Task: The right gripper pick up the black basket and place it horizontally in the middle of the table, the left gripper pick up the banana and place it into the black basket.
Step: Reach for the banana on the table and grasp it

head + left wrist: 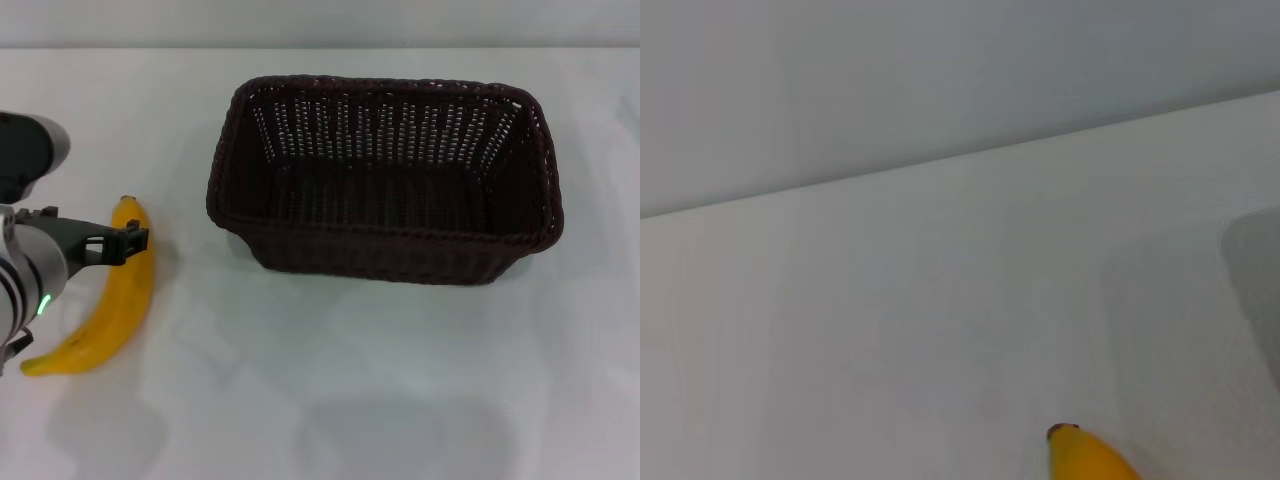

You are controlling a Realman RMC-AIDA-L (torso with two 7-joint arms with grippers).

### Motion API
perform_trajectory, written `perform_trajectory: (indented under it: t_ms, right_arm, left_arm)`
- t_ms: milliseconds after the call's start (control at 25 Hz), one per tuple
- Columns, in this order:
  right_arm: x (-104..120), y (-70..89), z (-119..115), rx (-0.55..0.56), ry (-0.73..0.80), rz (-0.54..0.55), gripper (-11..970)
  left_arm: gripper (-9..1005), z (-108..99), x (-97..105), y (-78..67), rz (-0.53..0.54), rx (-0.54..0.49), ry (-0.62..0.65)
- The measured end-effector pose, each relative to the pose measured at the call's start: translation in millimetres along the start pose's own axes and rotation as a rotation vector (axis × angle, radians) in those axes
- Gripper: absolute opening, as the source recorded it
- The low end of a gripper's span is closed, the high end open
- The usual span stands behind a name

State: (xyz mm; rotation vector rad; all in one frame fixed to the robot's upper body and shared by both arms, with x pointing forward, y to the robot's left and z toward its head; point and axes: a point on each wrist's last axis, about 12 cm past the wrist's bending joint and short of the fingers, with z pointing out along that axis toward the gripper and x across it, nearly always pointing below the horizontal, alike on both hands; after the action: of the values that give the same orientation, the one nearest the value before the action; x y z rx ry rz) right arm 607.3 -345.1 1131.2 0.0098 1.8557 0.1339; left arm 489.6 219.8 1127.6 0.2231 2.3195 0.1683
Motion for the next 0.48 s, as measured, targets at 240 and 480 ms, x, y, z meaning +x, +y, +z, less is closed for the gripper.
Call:
perform_trajectory:
  t_ms: [240,480]
  right_arm:
    - [-5.6,-1.2,-1.1,-0.005,-0.014,-0.002,841]
    - [-6.2,-1.6,-2.1,-0.005,-0.016,-0.006,841]
  left_arm:
    - [879,0.2,1.5,-2.0,-0.002,0.004,0.007]
    - [879,1.4,2.5,0.4,-0.049,-0.004,0.009]
